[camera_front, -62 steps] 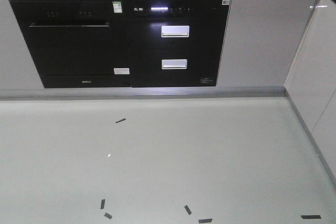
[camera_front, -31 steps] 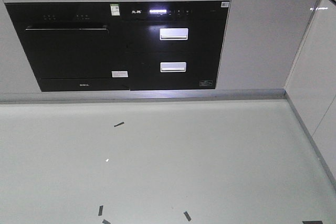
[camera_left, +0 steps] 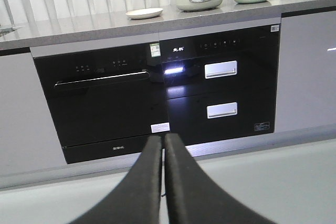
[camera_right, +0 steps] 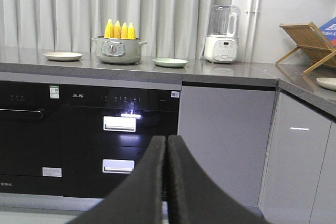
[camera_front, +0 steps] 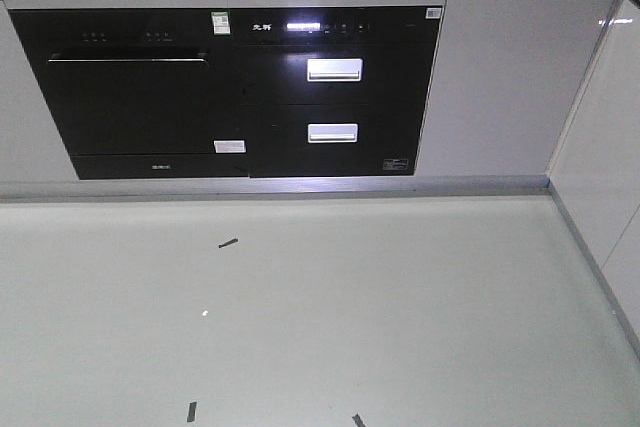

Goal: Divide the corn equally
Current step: 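Continue driving the base toward the counter with the corn pot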

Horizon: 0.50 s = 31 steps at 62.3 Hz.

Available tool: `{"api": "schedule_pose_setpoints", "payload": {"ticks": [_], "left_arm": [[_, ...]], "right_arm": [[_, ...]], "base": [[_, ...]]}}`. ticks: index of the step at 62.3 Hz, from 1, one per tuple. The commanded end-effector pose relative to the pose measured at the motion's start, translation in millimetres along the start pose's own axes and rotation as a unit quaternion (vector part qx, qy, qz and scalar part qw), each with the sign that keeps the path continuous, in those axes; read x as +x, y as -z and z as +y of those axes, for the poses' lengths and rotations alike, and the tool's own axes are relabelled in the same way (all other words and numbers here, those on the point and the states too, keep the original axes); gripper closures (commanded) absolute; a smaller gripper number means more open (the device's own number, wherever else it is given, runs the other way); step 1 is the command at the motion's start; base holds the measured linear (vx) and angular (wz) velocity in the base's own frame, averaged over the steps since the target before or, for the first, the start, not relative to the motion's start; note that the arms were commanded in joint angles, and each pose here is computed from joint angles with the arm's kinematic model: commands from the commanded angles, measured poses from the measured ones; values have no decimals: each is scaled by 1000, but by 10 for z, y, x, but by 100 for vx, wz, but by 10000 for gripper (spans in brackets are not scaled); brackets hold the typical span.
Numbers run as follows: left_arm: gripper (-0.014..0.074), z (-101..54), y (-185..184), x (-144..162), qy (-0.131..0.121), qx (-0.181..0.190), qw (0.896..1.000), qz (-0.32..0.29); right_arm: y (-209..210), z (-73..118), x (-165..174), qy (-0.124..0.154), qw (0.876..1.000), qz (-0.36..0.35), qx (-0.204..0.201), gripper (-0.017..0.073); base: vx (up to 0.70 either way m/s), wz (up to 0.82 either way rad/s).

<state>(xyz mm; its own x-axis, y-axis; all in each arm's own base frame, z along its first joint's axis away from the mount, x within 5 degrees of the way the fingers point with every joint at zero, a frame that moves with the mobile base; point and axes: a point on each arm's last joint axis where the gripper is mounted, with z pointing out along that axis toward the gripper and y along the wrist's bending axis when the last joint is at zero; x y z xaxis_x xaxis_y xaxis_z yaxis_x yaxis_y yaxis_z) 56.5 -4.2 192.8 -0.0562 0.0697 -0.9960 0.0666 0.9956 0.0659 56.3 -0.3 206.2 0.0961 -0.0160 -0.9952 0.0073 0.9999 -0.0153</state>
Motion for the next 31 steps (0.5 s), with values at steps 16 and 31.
{"api": "schedule_pose_setpoints", "payload": {"ticks": [16,31], "left_arm": [[600,12,13,-57,6,-7,999,-40],[600,12,13,-57,6,-7,999,-40]], "right_arm": [[3,1,-41,6,999,-37,1,564],[3,1,-41,6,999,-37,1,564]], "base": [[4,0],[3,1]]}}
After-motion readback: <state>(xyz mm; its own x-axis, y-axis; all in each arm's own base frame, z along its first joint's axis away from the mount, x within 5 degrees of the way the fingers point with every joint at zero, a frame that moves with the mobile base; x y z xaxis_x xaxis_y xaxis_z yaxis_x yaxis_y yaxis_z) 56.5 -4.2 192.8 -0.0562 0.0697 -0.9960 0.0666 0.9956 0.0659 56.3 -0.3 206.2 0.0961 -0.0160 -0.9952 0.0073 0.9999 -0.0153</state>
